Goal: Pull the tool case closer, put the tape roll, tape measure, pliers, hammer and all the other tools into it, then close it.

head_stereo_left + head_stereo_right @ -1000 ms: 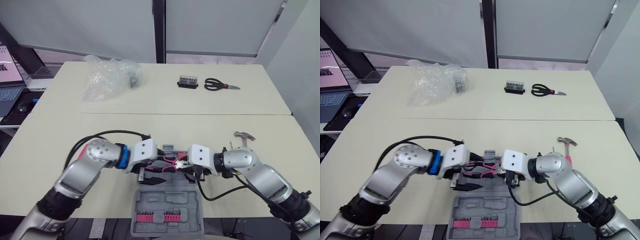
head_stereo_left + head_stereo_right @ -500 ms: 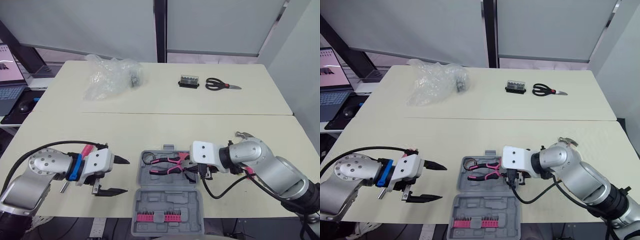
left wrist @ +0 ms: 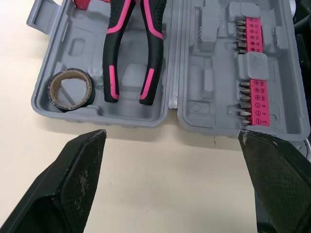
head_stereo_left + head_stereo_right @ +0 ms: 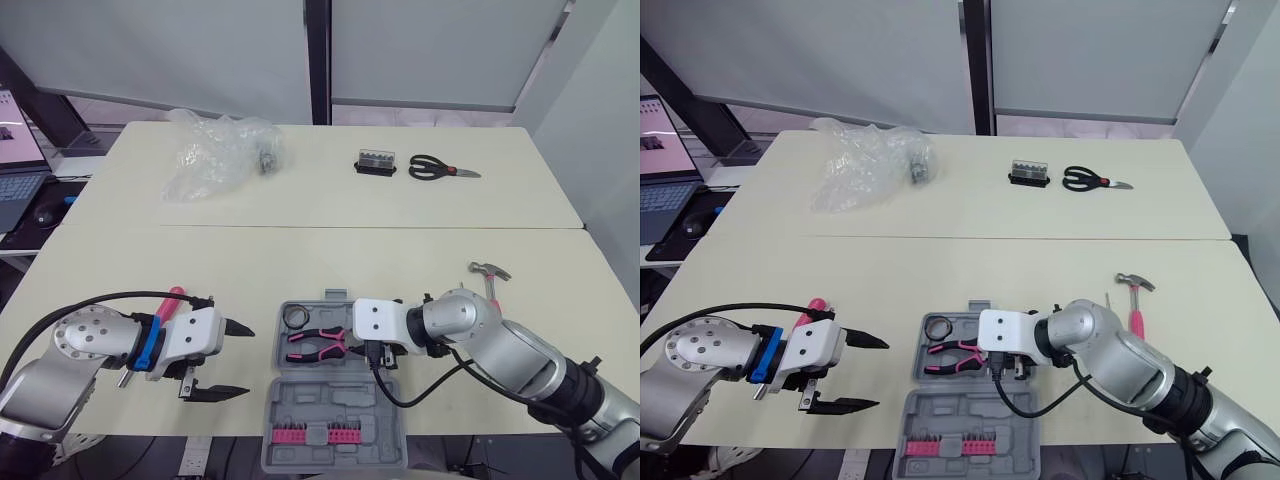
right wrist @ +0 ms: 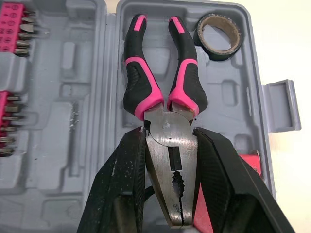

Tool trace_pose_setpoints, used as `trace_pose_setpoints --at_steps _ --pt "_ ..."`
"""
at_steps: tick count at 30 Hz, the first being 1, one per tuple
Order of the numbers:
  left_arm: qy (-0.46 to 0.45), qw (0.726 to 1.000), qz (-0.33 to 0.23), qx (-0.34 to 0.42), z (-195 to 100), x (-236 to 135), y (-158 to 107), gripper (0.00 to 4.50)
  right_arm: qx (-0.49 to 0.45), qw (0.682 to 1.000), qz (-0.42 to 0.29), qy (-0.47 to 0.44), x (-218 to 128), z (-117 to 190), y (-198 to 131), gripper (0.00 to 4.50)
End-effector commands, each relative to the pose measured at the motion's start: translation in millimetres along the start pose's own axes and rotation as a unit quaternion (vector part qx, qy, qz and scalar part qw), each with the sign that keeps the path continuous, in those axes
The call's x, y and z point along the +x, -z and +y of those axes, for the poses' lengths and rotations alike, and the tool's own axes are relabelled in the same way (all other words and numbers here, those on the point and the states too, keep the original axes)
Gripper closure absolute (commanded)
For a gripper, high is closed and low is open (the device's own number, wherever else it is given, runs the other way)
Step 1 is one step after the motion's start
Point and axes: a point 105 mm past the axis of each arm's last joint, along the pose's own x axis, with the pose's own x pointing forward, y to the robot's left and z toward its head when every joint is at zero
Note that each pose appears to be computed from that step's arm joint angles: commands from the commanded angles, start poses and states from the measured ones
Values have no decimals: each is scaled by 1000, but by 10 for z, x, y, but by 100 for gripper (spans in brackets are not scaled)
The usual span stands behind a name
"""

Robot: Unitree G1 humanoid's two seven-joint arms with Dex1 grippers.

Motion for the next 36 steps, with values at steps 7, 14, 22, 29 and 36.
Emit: trace_pose_setpoints --at_steps 7,14,22,29,36 --pt "-17 999 -3 29 -2 -33 -77 0 -24 1000 -17 -4 105 27 -88 322" --pt "-26 999 -7 35 38 -5 -107 0 -2 1000 -10 -13 133 47 1 322" --pt "-34 999 -14 39 58 19 -140 0 -5 999 -27 -20 101 9 -30 173" --pt "-38 999 -15 36 59 14 -161 0 -37 993 -115 -7 30 -110 -313 181" --pt "-44 998 -16 33 53 21 -178 0 -39 992 -121 -4 225 -134 -319 333"
